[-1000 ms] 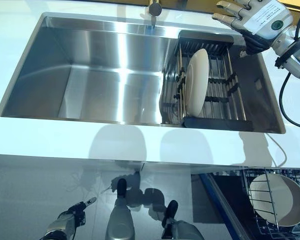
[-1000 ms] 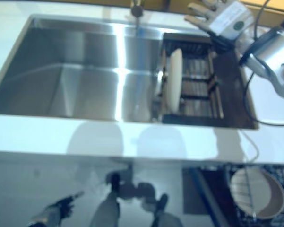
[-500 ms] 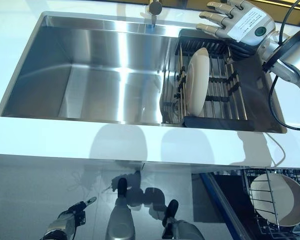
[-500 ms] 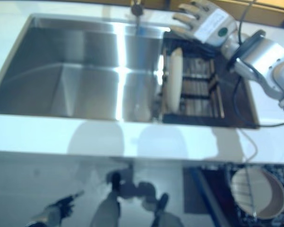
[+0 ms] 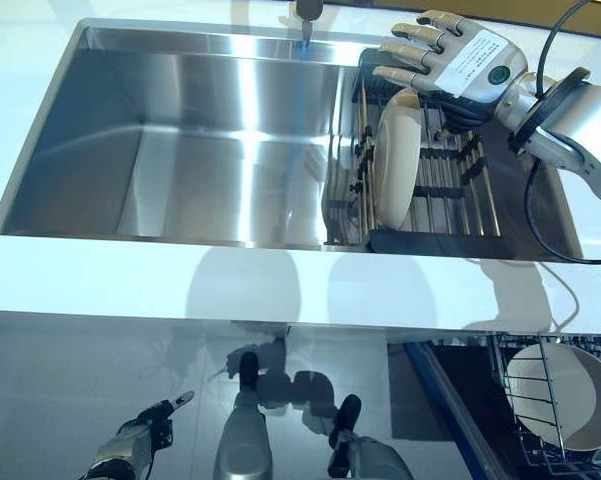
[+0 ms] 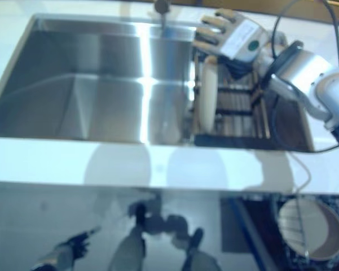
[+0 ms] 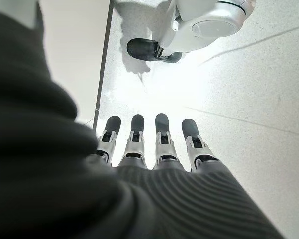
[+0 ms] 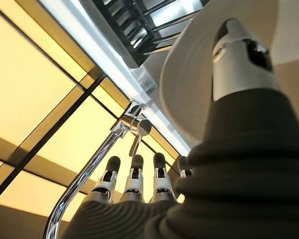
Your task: Take plates into dishwasher
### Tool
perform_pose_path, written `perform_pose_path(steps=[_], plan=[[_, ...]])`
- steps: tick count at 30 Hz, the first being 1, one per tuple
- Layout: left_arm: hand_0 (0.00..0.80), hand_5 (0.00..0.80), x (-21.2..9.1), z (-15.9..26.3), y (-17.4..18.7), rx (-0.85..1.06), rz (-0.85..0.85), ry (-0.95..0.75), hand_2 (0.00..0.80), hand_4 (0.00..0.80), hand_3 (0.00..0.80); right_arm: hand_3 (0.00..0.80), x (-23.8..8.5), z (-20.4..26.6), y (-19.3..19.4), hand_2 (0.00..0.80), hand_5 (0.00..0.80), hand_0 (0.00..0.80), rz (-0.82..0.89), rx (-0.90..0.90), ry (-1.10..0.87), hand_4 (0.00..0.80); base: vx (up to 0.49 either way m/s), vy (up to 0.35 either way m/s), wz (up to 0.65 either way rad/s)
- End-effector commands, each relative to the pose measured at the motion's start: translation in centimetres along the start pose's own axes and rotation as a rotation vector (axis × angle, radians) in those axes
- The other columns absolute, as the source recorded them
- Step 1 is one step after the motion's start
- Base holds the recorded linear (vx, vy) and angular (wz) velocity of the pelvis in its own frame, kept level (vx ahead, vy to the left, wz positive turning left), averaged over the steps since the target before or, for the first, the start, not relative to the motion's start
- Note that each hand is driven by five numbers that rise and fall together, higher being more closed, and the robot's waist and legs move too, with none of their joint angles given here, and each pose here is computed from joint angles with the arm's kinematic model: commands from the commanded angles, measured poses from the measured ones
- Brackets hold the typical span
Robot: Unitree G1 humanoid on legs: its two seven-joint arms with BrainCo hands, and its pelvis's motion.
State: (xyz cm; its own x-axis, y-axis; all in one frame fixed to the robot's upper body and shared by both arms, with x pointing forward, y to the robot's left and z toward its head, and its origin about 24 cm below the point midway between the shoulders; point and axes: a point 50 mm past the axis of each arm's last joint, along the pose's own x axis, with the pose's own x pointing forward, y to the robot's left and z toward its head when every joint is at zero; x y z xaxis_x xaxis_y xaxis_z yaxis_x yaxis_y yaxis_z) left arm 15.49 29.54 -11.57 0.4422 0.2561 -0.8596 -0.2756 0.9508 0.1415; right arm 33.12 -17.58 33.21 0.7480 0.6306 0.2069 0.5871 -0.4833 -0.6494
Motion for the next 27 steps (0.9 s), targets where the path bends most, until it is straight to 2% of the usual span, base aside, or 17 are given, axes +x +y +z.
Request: perform_pose_path(steps=[1, 23, 24, 25, 27], plan=[[0.0, 0.0, 0.0, 1.8, -0.1, 0.019, -0.01, -0.055, 0.0, 0.0, 0.0, 0.0, 0.1, -0.1, -2.2, 0.0, 0.0, 0.0, -0.077, -0.007, -0.02, 0.0, 0.0, 0.0, 0.0], [0.0, 0.0, -0.1, 2.3, -0.5, 0.034, -0.044, -0.08, 0.0, 0.0, 0.0, 0.0, 0.6, 2.7, -1.6, 0.0, 0.0, 0.0, -0.002, -0.019, -0.17, 0.0, 0.0, 0.0, 0.0], [0.0, 0.0, -0.1, 2.3, -0.5, 0.033, -0.045, -0.079, 0.0, 0.0, 0.0, 0.489, 0.6, 2.9, -1.6, 0.489, 0.489, 0.489, 0.004, -0.026, -0.178, 0.489, 0.0, 0.0, 0.0], [0.0, 0.0, -0.1, 2.3, -0.5, 0.033, -0.046, -0.079, 0.0, 0.0, 0.0, 0.8, 0.6, 3.0, -1.6, 0.8, 0.8, 0.8, 0.013, -0.039, -0.188, 0.8, 0.0, 0.0, 0.0], [0.0, 0.0, -0.1, 2.3, -0.5, 0.031, -0.046, -0.079, 0.0, 0.0, 0.0, 0.8, 0.7, 3.2, -1.5, 0.8, 0.8, 0.8, 0.028, -0.043, -0.193, 0.8, 0.0, 0.0, 0.0]])
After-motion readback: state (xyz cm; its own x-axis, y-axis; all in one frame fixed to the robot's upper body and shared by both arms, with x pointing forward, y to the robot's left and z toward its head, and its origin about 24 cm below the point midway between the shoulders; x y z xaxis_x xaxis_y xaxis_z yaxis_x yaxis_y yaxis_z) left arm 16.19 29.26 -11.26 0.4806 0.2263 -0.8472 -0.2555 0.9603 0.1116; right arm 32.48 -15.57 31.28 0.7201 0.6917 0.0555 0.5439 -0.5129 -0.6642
